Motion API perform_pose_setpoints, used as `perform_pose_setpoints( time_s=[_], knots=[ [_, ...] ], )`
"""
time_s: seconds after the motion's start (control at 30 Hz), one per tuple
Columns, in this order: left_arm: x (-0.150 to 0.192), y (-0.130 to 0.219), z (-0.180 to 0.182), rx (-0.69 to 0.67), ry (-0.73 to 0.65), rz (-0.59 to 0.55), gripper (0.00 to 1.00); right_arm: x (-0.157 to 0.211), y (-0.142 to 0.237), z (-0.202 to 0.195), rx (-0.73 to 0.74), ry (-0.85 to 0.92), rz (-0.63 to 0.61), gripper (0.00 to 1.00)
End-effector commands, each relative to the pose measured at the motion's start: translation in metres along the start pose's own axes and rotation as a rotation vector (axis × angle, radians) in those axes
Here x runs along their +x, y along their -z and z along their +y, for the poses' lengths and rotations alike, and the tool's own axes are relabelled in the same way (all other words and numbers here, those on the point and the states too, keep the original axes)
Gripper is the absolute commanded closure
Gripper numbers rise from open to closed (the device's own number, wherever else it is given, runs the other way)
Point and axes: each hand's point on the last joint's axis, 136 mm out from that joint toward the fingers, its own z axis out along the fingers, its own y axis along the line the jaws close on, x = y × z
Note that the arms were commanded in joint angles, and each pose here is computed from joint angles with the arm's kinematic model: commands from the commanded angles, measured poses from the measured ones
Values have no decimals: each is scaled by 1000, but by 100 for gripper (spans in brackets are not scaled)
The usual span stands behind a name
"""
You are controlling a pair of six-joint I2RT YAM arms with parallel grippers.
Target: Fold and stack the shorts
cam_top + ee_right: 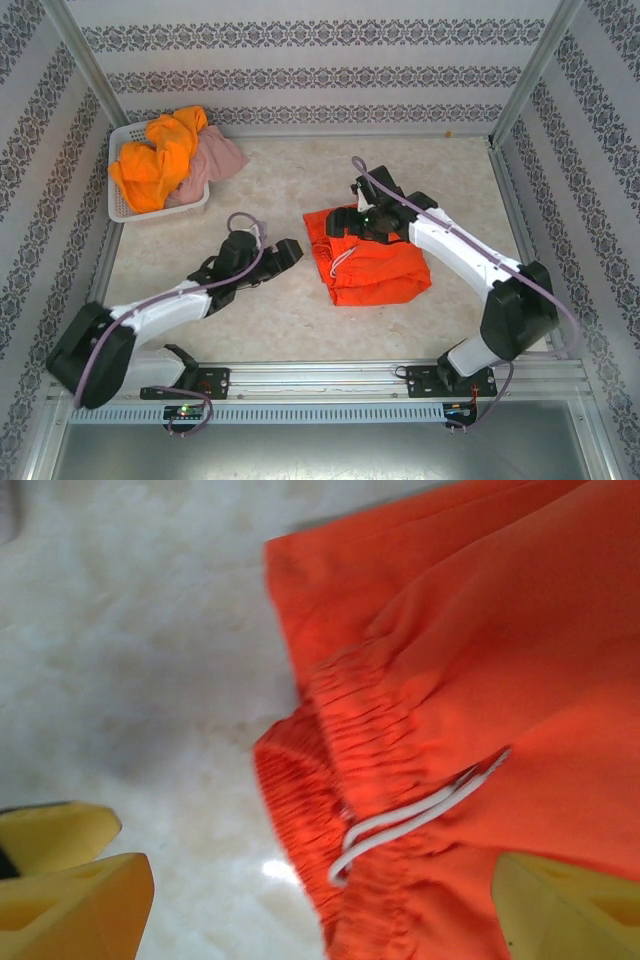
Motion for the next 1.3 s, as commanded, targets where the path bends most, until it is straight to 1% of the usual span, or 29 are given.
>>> perform_pose_setpoints(
  time_s=[0.0,0.13,0.23,0.33,0.4,0.53,0.6,0.63,0.8,0.87,0.93,0.97,1.07,1.1,1.2,1.27],
  knots=[
    [-9,-23,-31,93,53,-2,25,-12,-18,-21,139,32,11,14],
    [-9,-51,-17,59,103,9,28,-18,-44,-15,160,41,53,15],
    [-11,-67,-10,38,110,8,30,-19,-62,-8,168,59,77,15],
    [-9,-84,0,8,120,24,36,-19,-80,-5,181,61,106,15],
    [-9,-92,4,5,129,27,42,-20,-87,-8,202,53,115,16],
    [-11,-102,15,-16,143,18,47,-18,-102,-15,221,36,142,20],
    [-13,-105,18,-26,142,10,51,-16,-109,-17,225,29,157,24],
    [-14,-106,19,-30,138,8,54,-15,-112,-18,229,29,164,27],
    [-16,-114,18,-43,106,28,76,-9,-124,-23,243,22,191,49],
    [-16,-113,17,-51,88,30,89,-8,-126,-25,248,22,194,60],
    [-17,-111,15,-56,67,30,98,-7,-125,-26,244,17,193,71],
    [-19,-110,13,-59,51,27,100,-8,-124,-25,233,14,190,77],
    [-23,-104,3,-45,8,22,100,-13,-115,-19,182,4,167,95],
    [-25,-103,-2,-30,-8,18,100,-16,-109,-15,148,0,151,100],
    [-30,-98,-20,20,-66,13,100,-27,-82,-7,86,-12,94,100],
    [-33,-96,-33,41,-119,19,100,-36,-56,-4,55,-17,29,100]
  ],
)
